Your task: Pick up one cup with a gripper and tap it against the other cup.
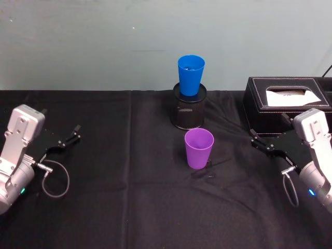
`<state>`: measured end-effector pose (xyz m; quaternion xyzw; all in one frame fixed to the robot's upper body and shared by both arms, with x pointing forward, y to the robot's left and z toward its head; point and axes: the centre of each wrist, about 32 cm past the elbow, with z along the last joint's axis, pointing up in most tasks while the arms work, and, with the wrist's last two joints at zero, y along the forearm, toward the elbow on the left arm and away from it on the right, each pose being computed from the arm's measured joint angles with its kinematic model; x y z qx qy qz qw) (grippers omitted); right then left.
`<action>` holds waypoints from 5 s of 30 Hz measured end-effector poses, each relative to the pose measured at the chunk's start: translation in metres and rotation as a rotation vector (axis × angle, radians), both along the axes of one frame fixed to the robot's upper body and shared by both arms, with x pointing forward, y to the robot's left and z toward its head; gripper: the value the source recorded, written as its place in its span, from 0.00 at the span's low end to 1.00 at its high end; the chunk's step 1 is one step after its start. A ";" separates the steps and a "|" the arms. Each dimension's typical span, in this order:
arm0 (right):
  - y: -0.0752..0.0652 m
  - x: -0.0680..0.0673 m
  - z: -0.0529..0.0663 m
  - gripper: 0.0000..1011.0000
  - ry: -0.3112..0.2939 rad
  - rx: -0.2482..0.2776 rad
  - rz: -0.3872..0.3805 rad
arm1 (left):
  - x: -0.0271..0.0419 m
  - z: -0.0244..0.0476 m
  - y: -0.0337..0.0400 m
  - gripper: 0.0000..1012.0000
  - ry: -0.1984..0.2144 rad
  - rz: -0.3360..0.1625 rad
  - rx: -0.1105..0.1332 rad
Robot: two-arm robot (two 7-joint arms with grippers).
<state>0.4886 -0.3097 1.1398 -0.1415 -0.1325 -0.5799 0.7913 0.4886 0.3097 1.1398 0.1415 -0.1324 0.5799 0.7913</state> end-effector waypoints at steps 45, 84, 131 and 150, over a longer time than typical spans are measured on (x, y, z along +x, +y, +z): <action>0.090 -0.011 -0.038 0.99 0.102 0.239 0.204 | 0.0000 0.0000 0.0000 0.99 0.000 0.000 0.000; 0.094 -0.011 0.036 0.71 0.067 0.290 0.204 | 0.0000 0.0000 0.0000 0.99 0.000 0.000 0.000; 0.094 -0.011 0.036 0.71 0.068 0.291 0.205 | 0.0000 0.0000 0.0000 0.99 0.000 0.000 0.000; 0.094 -0.011 0.036 0.71 0.068 0.291 0.205 | 0.0000 0.0000 0.0000 0.99 0.000 0.000 0.000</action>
